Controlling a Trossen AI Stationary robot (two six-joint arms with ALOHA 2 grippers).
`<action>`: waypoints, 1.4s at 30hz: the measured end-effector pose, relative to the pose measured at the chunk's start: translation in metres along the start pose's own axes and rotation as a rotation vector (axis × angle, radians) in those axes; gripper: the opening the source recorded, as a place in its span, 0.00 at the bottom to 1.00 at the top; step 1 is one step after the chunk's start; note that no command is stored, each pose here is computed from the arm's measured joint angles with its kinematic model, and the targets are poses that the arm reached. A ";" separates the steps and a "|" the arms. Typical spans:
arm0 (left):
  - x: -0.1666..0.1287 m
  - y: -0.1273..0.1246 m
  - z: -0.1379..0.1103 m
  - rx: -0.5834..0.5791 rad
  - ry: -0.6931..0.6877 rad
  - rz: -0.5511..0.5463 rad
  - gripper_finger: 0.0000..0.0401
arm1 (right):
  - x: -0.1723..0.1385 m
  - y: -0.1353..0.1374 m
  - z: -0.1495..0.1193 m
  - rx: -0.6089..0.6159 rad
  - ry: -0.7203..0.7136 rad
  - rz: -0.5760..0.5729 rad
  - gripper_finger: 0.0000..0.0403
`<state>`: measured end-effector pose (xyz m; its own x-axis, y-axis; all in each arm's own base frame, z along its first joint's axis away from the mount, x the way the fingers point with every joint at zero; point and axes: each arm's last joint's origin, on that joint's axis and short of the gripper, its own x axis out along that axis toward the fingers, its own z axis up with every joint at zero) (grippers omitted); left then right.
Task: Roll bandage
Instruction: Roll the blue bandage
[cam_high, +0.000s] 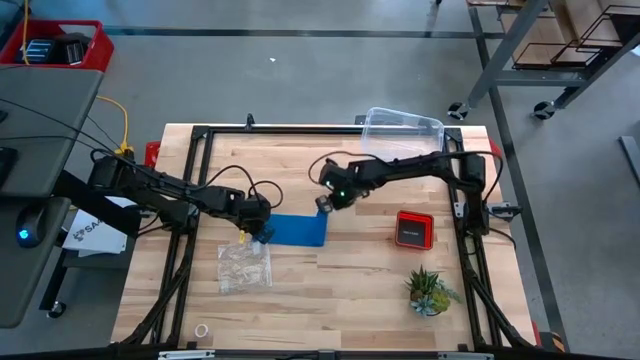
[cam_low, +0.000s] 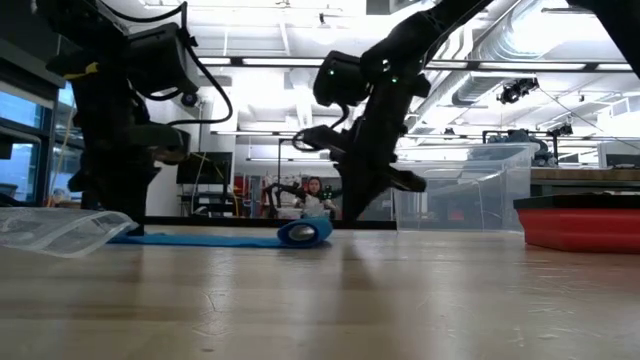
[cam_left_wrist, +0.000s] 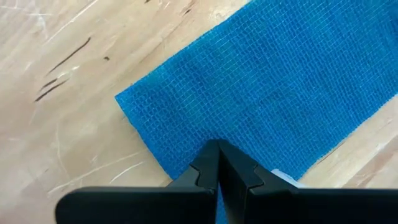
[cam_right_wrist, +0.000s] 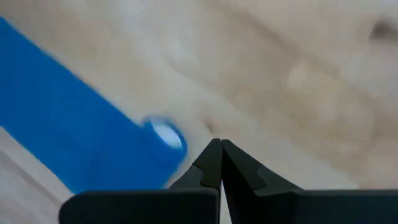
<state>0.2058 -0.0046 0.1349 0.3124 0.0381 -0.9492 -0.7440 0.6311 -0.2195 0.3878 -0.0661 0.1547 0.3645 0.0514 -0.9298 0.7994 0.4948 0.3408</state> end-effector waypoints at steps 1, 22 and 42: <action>0.000 0.000 0.000 0.000 -0.005 0.001 0.00 | 0.001 0.002 -0.005 -0.012 0.015 -0.010 0.00; -0.001 0.004 -0.001 -0.017 -0.007 0.053 0.00 | 0.020 0.021 -0.015 0.029 -0.060 0.044 0.00; -0.001 0.008 -0.003 0.014 0.008 0.115 0.00 | 0.014 0.057 -0.015 0.142 -0.162 0.353 0.00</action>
<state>0.1971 -0.0020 0.1337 0.2211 0.1045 -0.9696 -0.7664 0.6335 -0.1065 0.4315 -0.0246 0.1586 0.6892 0.0537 -0.7226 0.6658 0.3464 0.6608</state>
